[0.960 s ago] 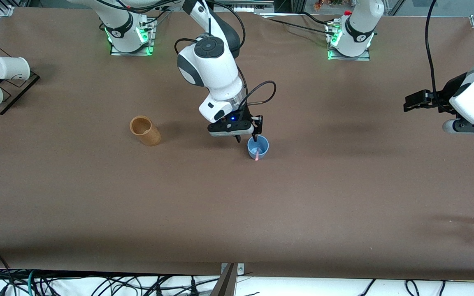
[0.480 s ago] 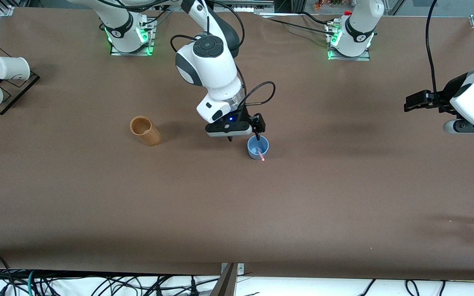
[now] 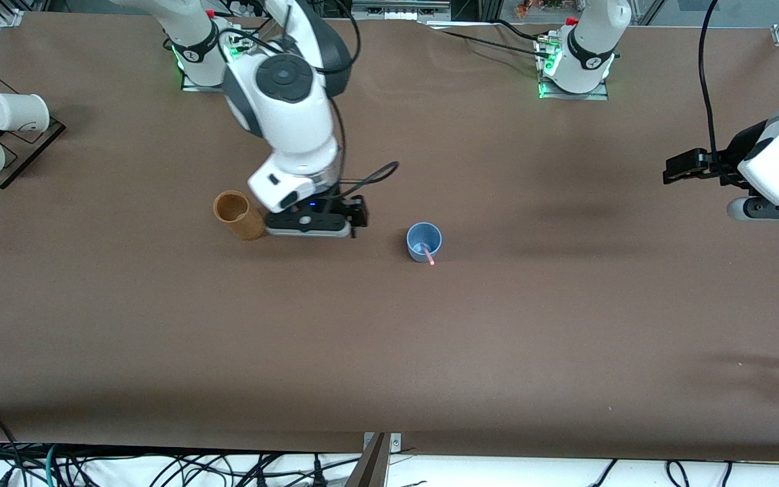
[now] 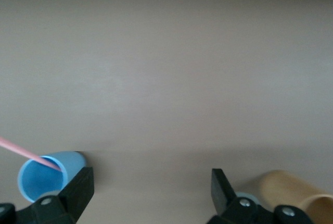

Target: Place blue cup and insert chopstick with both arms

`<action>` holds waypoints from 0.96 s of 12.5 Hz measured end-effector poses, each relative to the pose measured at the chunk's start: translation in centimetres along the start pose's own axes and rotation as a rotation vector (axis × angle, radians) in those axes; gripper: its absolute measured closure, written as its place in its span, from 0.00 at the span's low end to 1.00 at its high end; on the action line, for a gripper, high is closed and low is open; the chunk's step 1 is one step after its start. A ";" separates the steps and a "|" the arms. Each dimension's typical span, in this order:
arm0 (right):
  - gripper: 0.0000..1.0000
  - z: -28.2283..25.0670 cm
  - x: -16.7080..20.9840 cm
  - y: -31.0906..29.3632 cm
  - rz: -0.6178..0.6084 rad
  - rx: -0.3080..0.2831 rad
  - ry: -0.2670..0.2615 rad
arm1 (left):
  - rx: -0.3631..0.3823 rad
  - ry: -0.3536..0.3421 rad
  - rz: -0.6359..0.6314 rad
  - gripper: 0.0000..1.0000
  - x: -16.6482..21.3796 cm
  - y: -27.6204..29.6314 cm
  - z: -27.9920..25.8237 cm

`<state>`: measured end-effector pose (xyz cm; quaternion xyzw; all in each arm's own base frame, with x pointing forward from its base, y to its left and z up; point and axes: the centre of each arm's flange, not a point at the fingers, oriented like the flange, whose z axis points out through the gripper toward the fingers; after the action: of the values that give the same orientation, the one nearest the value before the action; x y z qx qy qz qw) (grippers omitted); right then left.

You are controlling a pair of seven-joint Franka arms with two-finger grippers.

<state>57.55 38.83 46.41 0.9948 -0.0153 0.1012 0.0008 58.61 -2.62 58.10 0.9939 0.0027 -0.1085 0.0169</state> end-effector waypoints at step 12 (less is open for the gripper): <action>0.00 -13.0 2.9 28.2 -0.063 0.072 -0.221 | 0.000 0.002 0.002 0.00 0.0 0.1 0.0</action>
<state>56.89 10.57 59.68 0.9992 0.0196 -0.0089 -0.0333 58.63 -2.74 58.11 0.9940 0.0016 -0.1077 0.0170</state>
